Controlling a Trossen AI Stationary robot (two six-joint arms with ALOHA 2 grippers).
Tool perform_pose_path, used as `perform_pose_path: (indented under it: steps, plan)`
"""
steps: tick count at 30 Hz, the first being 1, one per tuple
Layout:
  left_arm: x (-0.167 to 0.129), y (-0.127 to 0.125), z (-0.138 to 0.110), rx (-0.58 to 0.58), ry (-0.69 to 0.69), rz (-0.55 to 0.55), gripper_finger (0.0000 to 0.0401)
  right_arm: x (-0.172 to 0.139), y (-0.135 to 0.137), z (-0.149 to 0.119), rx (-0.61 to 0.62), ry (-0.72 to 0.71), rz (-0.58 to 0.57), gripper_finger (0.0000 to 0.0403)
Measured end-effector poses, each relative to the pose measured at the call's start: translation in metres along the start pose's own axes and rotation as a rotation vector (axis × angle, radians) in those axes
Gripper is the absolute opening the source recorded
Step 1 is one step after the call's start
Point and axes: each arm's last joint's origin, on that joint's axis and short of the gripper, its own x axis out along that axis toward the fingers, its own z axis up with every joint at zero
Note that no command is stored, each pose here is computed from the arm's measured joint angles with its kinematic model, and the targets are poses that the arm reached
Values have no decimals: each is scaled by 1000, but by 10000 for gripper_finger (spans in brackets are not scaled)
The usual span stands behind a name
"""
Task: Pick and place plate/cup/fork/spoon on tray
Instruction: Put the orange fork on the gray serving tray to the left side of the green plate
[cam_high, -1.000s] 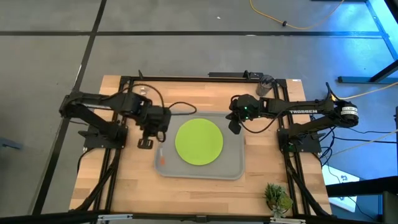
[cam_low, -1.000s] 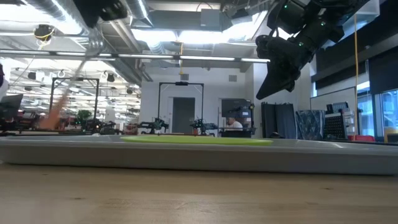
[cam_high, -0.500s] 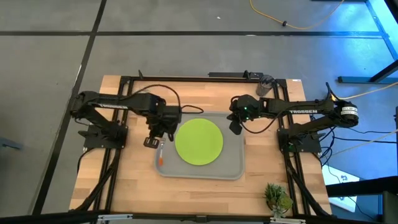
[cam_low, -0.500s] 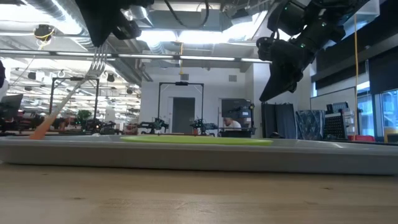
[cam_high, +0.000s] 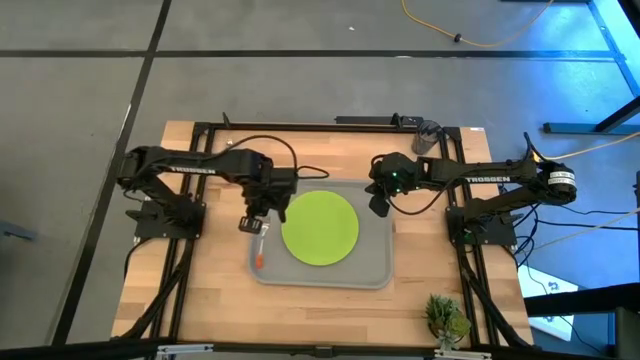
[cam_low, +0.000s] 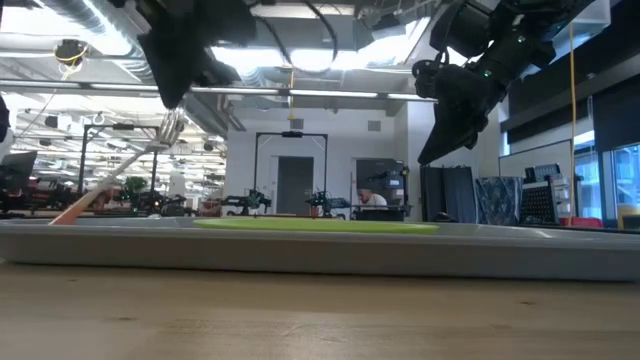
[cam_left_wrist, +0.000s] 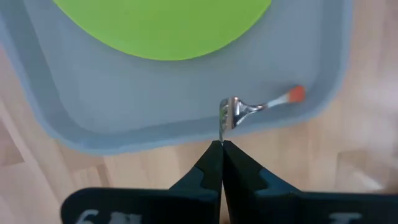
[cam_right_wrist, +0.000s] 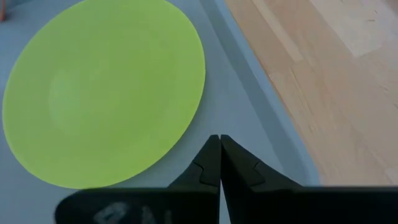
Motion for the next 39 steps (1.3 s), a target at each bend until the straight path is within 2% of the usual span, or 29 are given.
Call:
perform_pose_path:
  steps: [18, 24, 29, 39]
  plan:
    - [60, 42, -20, -96, -11, 77, 0, 0, 0, 0, -21, 0, 2, 6]
    - [66, 55, -23, -132, -32, 136, 0, 0, 2, 1, -82, -2, 79, 6]
    - [70, 60, -26, -120, -30, 155, 0, 0, 4, 1, -105, 7, 142, 6]
    - [87, 61, -36, -130, -2, 161, 0, 0, 4, 0, -104, 7, 142, 6]
